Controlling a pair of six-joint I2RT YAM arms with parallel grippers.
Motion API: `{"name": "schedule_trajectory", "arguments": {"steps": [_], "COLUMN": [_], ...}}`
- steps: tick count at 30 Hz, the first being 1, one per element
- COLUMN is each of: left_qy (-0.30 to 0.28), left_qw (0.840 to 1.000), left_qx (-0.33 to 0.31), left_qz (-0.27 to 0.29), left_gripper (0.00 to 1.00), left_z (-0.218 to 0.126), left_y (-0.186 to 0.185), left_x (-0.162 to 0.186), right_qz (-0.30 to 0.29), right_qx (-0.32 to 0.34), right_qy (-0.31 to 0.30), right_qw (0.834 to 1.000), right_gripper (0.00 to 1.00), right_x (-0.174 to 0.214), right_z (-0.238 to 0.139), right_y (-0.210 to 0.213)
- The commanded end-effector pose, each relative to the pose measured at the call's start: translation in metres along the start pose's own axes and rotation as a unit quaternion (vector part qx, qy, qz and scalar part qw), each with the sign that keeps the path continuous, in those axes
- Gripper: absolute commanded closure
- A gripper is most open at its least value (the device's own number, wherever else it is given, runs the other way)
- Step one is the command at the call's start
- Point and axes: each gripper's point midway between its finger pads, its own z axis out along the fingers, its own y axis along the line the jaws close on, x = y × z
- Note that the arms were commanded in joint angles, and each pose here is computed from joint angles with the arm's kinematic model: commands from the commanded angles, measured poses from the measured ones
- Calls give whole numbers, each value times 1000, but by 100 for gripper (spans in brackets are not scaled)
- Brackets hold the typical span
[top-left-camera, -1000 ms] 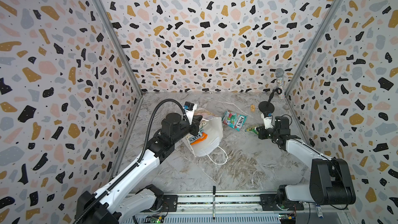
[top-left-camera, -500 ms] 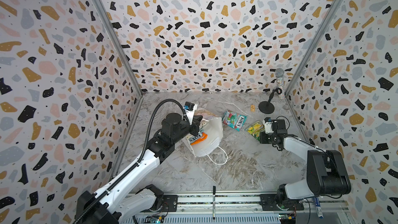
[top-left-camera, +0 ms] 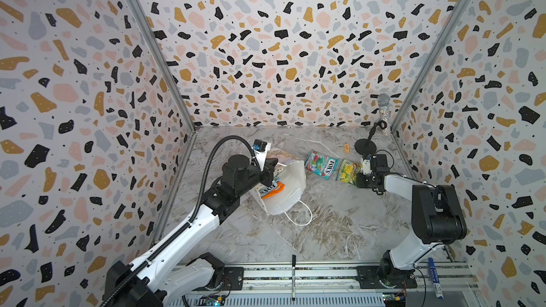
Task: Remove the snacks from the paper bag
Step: 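Open the right gripper to release the green packet on the table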
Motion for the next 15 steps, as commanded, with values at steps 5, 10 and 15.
{"name": "schedule_trajectory", "arguments": {"steps": [5,10,15], "left_qy": [-12,-13,-14], "left_qw": [1000,1000,1000], "left_qx": [-4,-3,-3], "left_qz": [10,11,11], "left_gripper": [100,100,100], "left_z": [-1,-1,-2], "left_y": [0,0,-1], "left_x": [-8,-8,-9], "right_qz": [14,40,62], "right_qx": [37,52,25], "right_qy": [-19,-48,-99], "right_qw": [999,997,993], "right_gripper": [69,45,39], "right_x": [-22,-29,-39], "right_z": [-4,-20,-51], "right_y": [-14,-19,-12]}}
